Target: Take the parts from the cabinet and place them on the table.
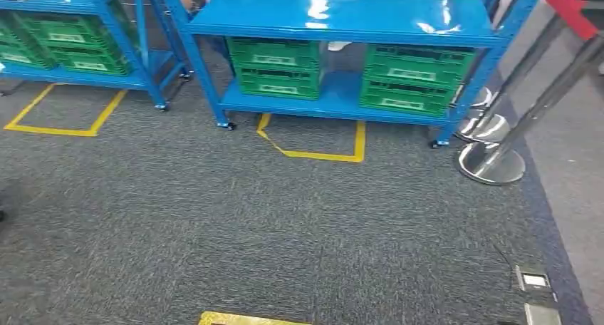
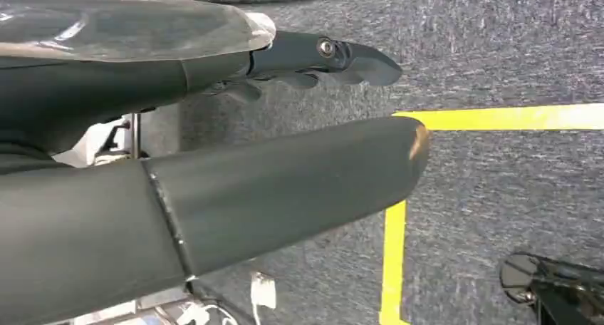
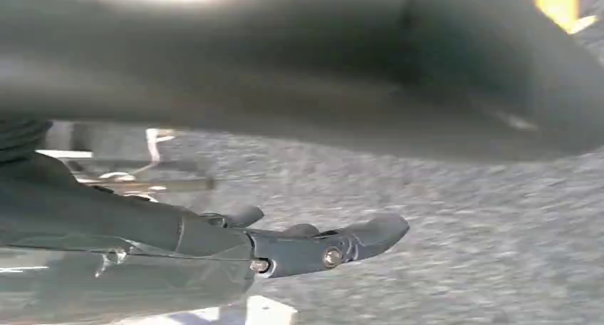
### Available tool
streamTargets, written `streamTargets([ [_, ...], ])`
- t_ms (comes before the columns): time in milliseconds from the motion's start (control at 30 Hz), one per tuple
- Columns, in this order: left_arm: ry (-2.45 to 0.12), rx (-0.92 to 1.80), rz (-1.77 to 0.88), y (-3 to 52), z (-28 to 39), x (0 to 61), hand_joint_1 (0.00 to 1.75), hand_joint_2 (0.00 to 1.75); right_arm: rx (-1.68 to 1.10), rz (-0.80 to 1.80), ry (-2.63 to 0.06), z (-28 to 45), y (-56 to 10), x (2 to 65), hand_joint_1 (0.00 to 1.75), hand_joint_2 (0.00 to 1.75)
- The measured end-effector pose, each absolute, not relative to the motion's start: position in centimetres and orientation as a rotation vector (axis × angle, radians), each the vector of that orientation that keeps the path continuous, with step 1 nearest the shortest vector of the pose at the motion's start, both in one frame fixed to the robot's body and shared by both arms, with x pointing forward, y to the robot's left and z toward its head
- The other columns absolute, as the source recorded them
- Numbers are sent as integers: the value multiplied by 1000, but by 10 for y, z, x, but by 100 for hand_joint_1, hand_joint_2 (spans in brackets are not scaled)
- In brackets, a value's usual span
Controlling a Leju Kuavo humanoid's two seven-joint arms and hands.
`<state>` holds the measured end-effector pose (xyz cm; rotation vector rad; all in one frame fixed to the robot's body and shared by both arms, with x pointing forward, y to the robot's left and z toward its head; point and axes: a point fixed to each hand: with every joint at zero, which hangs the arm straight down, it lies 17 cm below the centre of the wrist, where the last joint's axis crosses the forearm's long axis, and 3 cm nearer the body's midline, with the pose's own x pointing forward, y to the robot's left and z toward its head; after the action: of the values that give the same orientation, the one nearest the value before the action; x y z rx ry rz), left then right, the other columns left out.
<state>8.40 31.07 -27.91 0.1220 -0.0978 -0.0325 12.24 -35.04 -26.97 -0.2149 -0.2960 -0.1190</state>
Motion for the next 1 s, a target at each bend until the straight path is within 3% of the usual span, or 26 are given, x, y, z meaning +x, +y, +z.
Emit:
streamTargets([
  [1000, -94, 128, -26, 316, -279, 84, 0, 0, -186, -113, -309, -269, -340, 126, 0, 0],
])
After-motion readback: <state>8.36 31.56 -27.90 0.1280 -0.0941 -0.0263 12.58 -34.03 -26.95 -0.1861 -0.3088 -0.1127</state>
